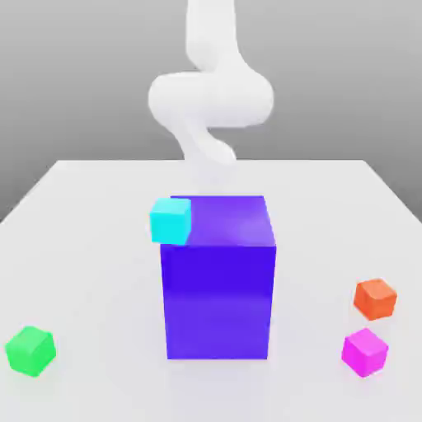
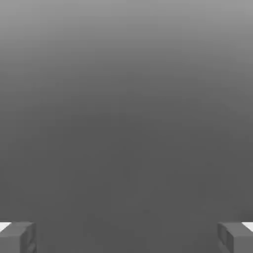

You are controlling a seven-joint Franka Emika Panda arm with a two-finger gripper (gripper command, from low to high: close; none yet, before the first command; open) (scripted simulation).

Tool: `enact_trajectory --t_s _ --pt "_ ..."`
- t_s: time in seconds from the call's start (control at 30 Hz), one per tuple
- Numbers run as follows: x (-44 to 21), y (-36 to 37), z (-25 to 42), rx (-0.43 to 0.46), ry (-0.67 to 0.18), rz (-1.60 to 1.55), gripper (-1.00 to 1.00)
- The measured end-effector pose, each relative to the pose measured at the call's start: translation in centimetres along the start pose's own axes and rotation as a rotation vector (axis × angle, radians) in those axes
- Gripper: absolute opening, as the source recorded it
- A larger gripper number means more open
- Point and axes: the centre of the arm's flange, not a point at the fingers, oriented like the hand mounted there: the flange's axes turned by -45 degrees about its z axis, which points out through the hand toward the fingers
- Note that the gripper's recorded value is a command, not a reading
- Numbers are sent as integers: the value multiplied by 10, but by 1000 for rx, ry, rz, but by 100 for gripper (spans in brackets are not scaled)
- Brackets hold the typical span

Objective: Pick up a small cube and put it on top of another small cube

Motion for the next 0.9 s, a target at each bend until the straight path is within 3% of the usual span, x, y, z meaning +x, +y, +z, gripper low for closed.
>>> enact_trajectory --t_s 0.37,0.8,0.9 --pt "-73 -106 209 110 -320 -170 0" --pt "-285 -215 359 157 -682 -418 0" --pt "-321 -220 385 157 -713 -439 0"
